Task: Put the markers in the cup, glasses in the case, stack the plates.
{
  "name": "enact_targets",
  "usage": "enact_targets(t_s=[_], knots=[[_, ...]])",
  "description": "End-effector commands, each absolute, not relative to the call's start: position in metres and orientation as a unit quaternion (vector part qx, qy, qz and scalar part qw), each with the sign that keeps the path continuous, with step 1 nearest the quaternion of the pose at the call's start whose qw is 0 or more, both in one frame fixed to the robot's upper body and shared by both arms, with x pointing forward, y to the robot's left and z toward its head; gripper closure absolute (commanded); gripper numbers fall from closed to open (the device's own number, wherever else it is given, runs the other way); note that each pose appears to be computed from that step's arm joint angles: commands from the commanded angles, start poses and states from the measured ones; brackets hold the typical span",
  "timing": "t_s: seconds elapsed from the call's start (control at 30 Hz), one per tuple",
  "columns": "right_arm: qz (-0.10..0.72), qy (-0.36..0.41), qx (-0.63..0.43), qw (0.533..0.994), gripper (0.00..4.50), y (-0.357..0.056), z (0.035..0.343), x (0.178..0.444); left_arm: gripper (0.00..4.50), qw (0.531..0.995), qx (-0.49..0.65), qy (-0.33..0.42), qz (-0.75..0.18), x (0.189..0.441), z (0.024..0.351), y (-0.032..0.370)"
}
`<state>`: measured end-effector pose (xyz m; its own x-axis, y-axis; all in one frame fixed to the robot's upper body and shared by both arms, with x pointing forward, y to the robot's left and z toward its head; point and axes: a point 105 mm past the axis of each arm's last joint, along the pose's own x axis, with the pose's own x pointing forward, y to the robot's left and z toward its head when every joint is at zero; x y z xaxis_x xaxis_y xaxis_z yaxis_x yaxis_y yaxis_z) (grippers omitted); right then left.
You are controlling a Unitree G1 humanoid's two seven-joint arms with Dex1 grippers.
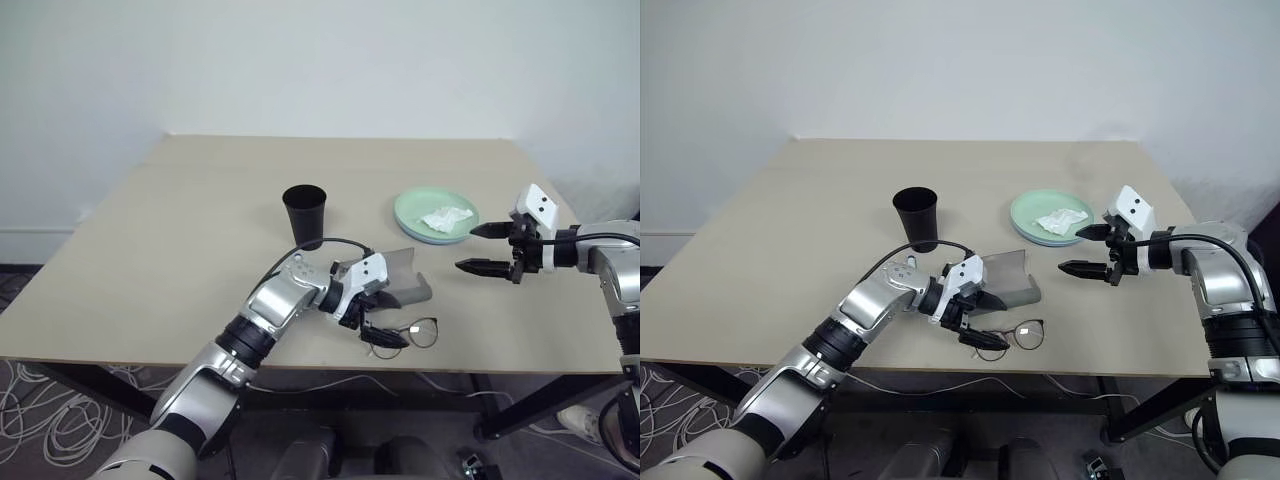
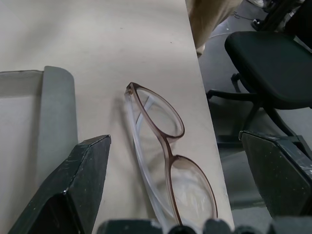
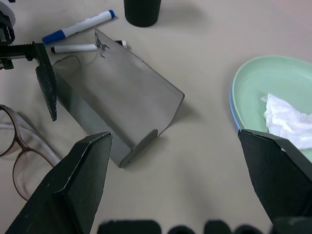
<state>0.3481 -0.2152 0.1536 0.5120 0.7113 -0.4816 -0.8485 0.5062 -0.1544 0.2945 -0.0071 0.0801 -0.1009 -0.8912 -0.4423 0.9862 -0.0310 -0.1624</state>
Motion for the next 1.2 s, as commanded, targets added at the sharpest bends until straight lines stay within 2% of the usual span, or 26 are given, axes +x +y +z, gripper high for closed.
enact_targets(t_s=[0.03, 0.13, 0.23, 0.53, 1.2], knots=[[0.452, 0.15, -0.201, 0.856, 0.03, -0.217, 0.173, 0.348, 0.0, 0.657, 0.119, 0.197, -0.717, 0.298, 0.091, -0.014], [0.447, 0.151, -0.201, 0.858, 0.03, -0.218, 0.172, 0.348, 0.0, 0.655, 0.113, 0.208, -0.717, 0.298, 0.085, -0.015], [0.447, 0.152, -0.2, 0.859, 0.0, -0.217, 0.172, 0.347, 0.59, 0.649, 0.105, 0.217, -0.722, 0.294, 0.08, -0.017], [0.445, 0.153, -0.198, 0.86, 0.0, -0.216, 0.169, 0.346, 3.76, 0.64, 0.103, 0.226, -0.727, 0.286, 0.072, -0.021], [0.442, 0.154, -0.202, 0.86, 0.0, -0.214, 0.166, 0.347, 3.76, 0.648, 0.1, 0.226, -0.72, 0.289, 0.069, -0.024]])
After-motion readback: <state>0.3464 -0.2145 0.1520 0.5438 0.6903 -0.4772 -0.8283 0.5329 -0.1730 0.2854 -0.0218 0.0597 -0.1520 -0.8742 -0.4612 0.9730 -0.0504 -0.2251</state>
